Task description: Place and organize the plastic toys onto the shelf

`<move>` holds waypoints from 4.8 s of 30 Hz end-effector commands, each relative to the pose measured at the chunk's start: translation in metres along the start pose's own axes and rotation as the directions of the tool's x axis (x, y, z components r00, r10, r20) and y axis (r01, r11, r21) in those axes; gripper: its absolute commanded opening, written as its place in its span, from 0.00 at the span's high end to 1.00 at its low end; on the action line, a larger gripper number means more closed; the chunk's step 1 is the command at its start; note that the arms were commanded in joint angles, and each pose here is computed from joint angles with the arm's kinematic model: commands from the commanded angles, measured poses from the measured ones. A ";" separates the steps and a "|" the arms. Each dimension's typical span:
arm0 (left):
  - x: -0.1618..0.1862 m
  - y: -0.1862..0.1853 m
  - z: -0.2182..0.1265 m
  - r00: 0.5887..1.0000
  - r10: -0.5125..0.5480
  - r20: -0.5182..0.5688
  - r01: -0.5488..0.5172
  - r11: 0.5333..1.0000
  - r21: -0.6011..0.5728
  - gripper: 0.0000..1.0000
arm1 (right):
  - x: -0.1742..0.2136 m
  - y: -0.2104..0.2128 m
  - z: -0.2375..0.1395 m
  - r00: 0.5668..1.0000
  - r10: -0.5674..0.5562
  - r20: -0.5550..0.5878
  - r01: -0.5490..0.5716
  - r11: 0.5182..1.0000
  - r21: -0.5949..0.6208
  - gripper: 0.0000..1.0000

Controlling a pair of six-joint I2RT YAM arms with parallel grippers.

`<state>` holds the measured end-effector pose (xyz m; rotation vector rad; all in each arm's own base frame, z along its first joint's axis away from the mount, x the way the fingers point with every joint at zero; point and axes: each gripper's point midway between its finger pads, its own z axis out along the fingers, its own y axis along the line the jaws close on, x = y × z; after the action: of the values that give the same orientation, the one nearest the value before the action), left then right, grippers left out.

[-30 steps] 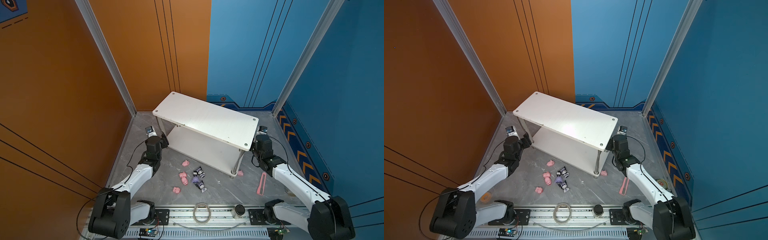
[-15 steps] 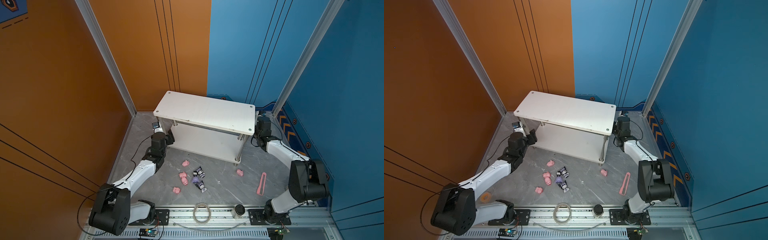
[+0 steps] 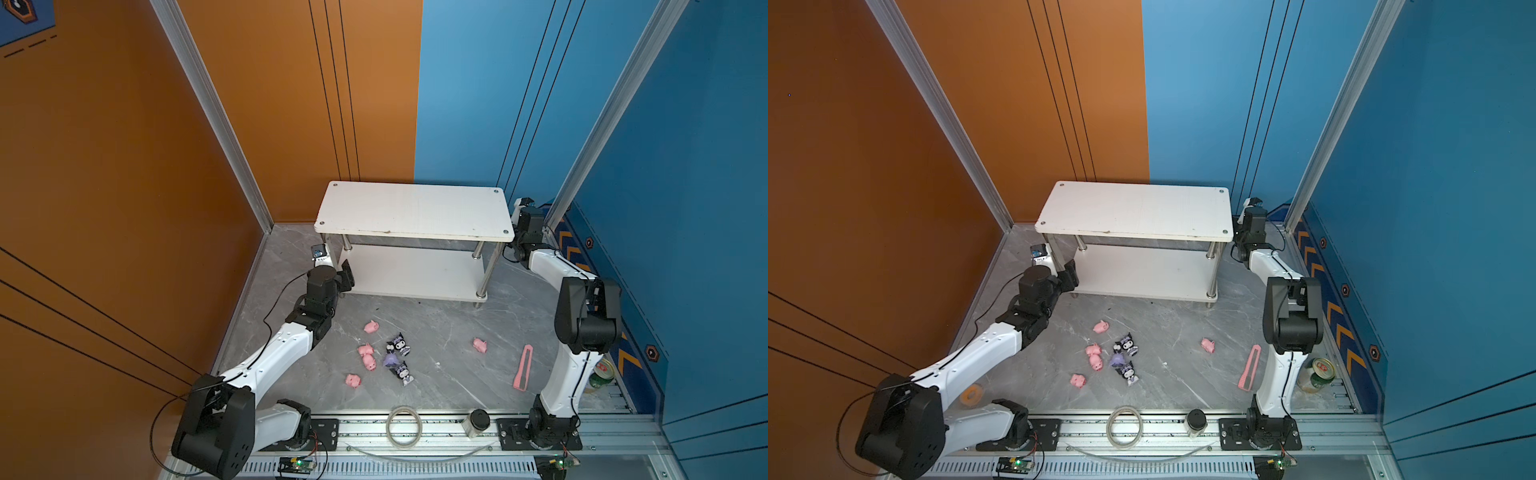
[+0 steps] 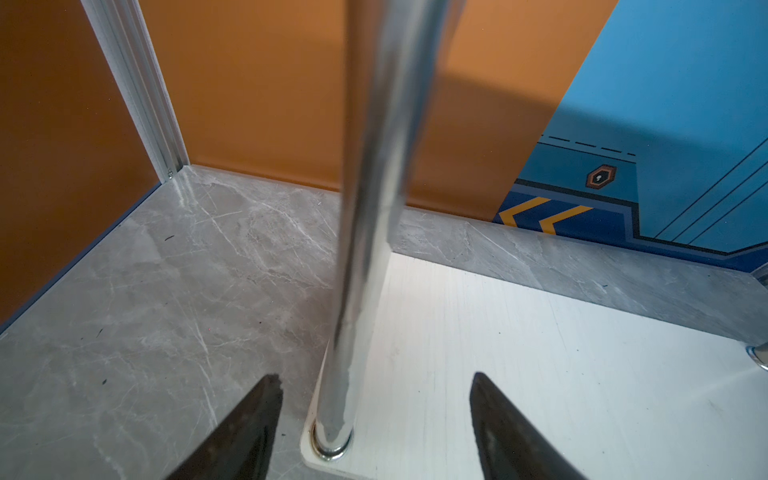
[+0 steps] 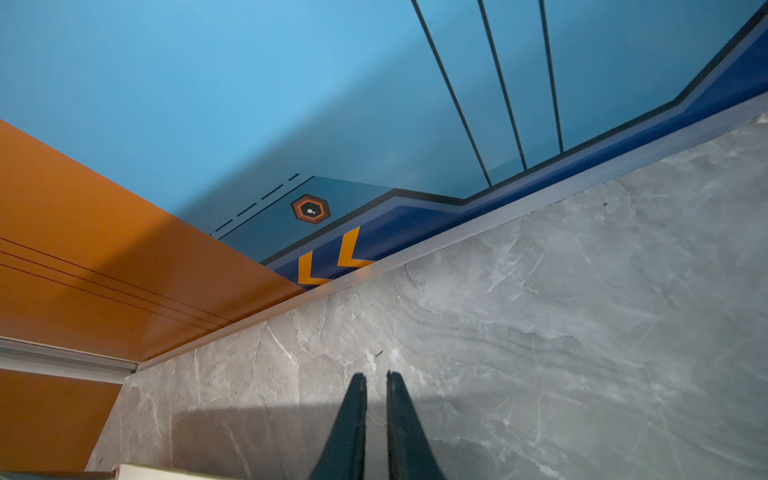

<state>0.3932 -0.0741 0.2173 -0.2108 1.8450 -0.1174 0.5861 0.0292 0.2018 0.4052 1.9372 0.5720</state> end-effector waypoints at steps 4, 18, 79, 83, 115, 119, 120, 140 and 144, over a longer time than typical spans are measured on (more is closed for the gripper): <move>-0.007 -0.008 -0.006 1.000 0.020 0.018 -0.020 1.000 0.013 0.29 | -0.022 0.016 -0.075 0.996 -0.061 0.058 0.057 0.995 0.077 0.84; -0.009 0.008 -0.031 0.996 0.064 0.064 -0.063 0.998 -0.012 0.25 | 0.105 -0.017 -0.245 0.954 -0.290 -0.073 0.297 0.891 0.343 0.39; -0.026 -0.027 0.020 0.996 0.083 0.024 -0.084 0.995 0.051 0.05 | 0.083 0.063 -0.154 0.915 -0.400 -0.041 0.402 0.912 0.075 0.34; -0.028 -0.021 -0.001 0.996 0.080 0.038 -0.082 0.996 0.043 0.05 | 0.098 0.056 -0.191 0.921 -0.386 -0.052 0.389 0.910 0.141 0.30; 0.089 0.029 -0.074 0.980 0.009 -0.197 -0.010 1.000 -0.001 0.15 | 0.387 0.188 -0.221 0.339 -0.761 -0.553 0.600 0.628 -0.496 0.28; 0.091 0.039 -0.072 0.982 0.002 -0.189 -0.011 0.999 -0.044 0.10 | 0.395 0.187 -0.205 0.280 -0.768 -0.576 0.625 0.601 -0.497 0.22; 0.091 0.041 -0.072 0.983 -0.004 -0.185 -0.005 0.999 -0.049 0.09 | 0.397 0.186 -0.201 0.275 -0.764 -0.584 0.624 0.604 -0.496 0.22; 0.095 0.030 -0.031 0.964 -0.007 -0.265 -0.001 1.000 -0.028 0.08 | 0.431 0.164 -0.195 0.122 -0.727 -0.676 0.569 0.609 -0.553 0.25; 0.095 0.025 -0.028 0.961 -0.002 -0.276 -0.002 1.000 -0.015 0.08 | 0.429 0.166 -0.189 0.136 -0.727 -0.673 0.576 0.611 -0.543 0.29</move>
<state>0.3283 -0.0619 0.1144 -0.2213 2.1603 -0.0851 0.2363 0.3495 0.0368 -1.1165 2.6913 0.3132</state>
